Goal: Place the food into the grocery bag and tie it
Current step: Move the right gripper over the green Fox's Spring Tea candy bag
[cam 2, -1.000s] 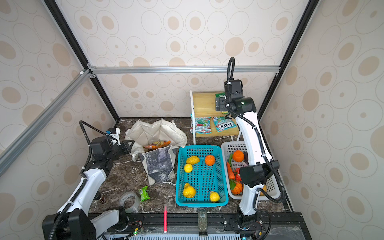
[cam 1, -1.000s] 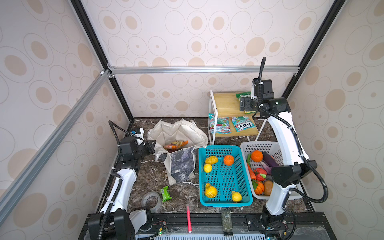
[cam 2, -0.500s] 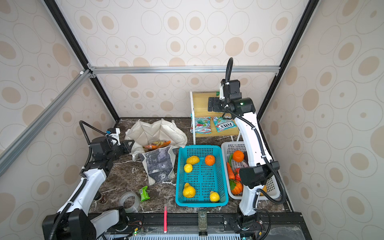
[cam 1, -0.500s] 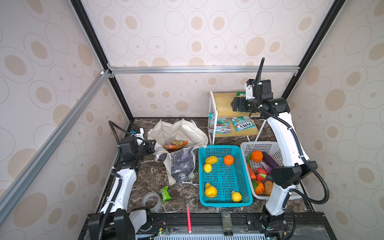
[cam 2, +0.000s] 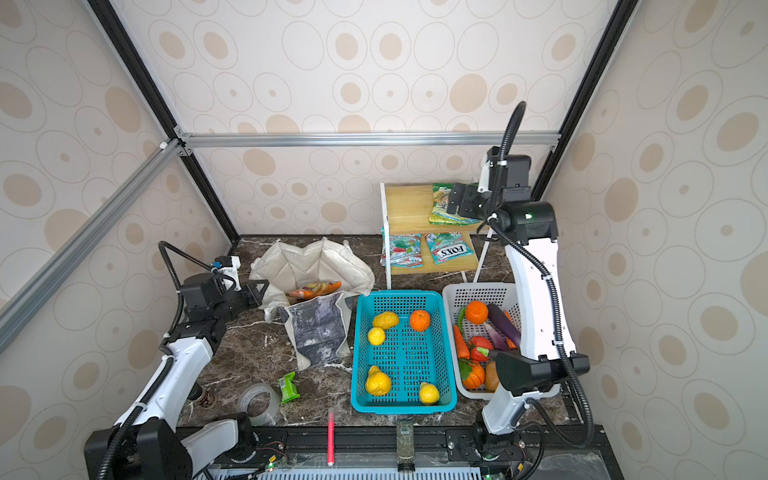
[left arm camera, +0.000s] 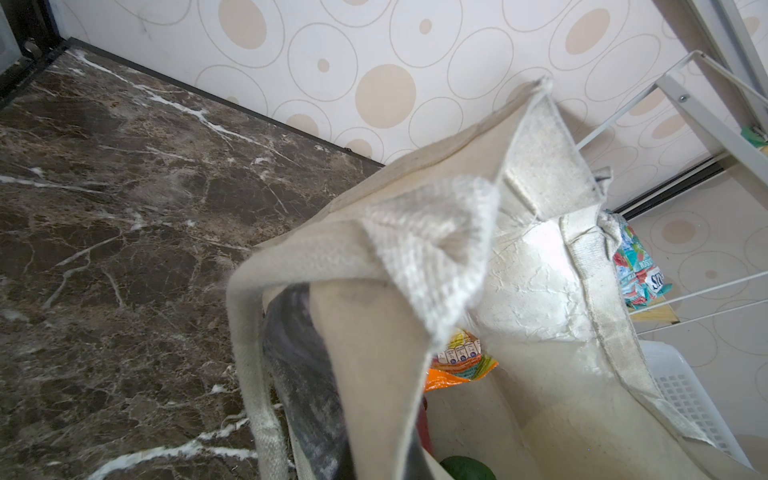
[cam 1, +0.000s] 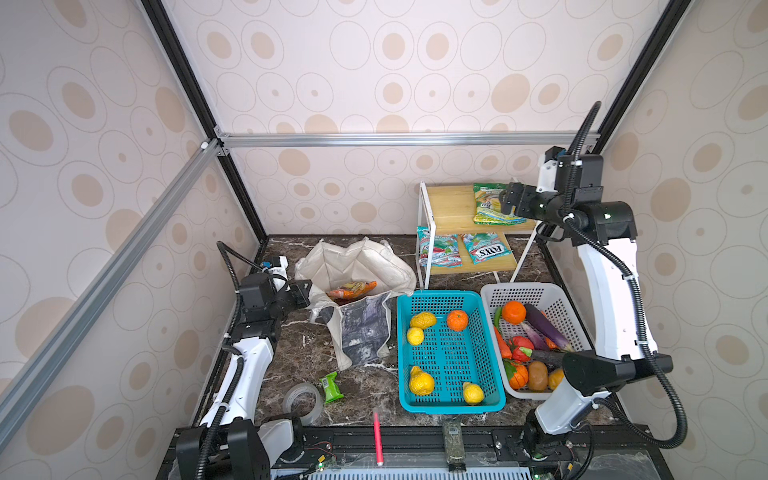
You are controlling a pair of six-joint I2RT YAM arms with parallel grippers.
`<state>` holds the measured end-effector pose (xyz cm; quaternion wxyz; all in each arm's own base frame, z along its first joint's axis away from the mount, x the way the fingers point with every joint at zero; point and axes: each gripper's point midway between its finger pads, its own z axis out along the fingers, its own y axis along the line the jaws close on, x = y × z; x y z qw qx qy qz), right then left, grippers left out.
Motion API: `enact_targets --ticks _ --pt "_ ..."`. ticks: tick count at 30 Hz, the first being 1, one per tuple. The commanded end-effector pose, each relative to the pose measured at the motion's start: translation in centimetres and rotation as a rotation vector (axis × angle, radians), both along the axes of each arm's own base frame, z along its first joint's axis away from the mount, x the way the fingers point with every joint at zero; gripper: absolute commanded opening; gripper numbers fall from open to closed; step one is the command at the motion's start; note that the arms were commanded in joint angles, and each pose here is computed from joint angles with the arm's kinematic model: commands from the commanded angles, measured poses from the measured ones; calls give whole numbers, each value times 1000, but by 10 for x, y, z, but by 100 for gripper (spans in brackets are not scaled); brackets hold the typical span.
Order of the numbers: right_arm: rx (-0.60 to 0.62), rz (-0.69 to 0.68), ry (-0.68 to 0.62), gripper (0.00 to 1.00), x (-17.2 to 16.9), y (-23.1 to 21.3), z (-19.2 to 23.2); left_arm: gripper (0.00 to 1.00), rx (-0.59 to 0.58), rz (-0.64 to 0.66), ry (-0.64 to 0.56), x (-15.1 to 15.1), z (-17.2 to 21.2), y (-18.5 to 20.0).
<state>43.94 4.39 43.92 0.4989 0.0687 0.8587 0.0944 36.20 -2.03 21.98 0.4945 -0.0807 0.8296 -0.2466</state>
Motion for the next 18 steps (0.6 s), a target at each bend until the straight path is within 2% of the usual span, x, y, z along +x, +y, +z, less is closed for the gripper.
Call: enact_targets --ticks 1,5,9,12,16,18 --pt "88 37 90 87 7 6 -30 0 24 -12 -66 1 21 -1" --pt "124 46 112 72 12 4 -40 0 31 -8 -75 0 23 0" --pt "143 51 125 68 15 4 -49 0 24 -16 -65 1 21 -2" --pt "126 25 132 69 12 -3 -57 0 14 -24 -65 1 21 -3" --pt "130 -8 118 79 9 -16 -58 0 21 -18 -88 -1 27 -3" --pt "127 -13 115 81 8 -19 -58 0 14 -25 -87 -1 27 -4"
